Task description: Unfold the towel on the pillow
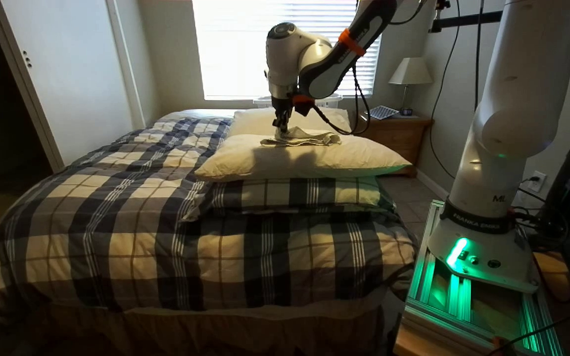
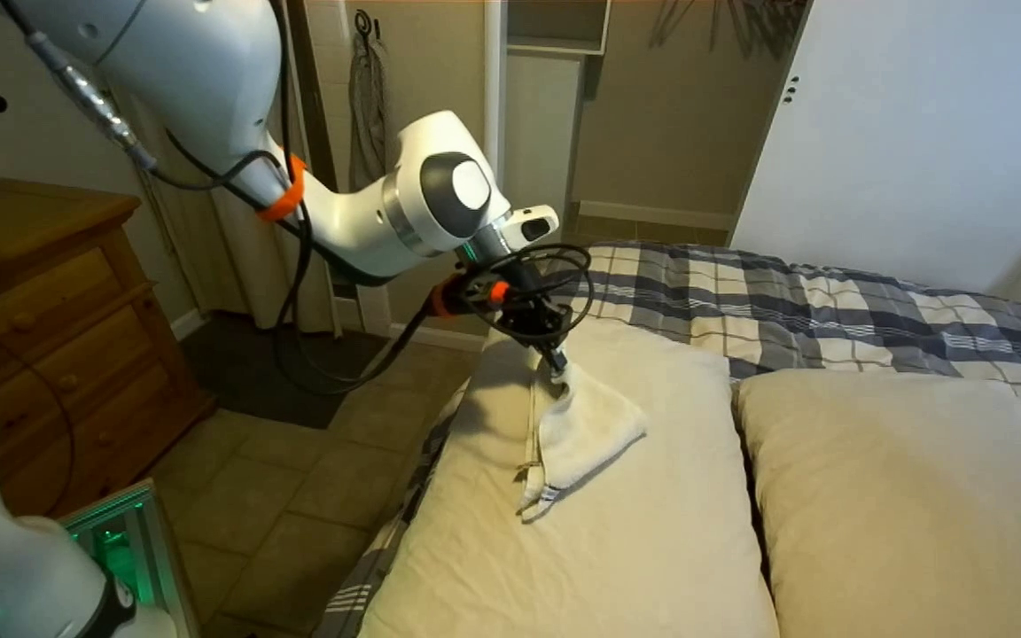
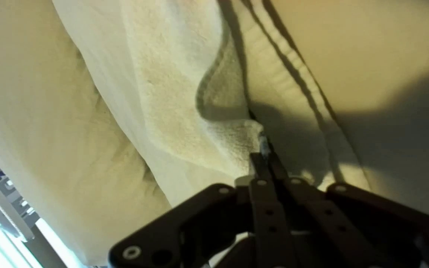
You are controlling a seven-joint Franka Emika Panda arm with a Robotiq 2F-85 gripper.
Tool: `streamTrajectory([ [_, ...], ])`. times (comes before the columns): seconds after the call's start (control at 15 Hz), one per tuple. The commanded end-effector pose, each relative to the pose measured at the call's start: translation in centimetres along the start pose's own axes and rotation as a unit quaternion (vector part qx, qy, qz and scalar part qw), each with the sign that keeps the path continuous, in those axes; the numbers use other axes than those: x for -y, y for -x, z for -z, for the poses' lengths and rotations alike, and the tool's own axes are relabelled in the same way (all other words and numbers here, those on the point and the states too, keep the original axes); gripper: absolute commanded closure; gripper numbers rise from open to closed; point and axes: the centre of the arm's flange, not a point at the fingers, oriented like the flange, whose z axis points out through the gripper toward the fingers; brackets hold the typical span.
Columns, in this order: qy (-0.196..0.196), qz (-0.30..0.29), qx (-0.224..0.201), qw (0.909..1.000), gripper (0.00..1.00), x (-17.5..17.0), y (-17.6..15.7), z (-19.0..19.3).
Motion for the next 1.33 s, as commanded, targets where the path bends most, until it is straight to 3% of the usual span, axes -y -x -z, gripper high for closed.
streamTrajectory([
  [0.0,0.014,-0.033,0.002,0.9993,0.99,-3.4,1.9,0.7],
  [0.47,0.037,-0.103,0.007,0.9939,0.99,-10.3,5.0,0.3],
  [0.73,0.027,-0.12,0.022,0.9922,0.99,-13.8,7.2,-1.3],
  [0.8,0.034,-0.119,0.026,0.992,0.99,-12.9,5.5,-1.2],
  [1.27,0.033,-0.116,0.027,0.9923,0.97,-12.9,5.5,-1.3],
])
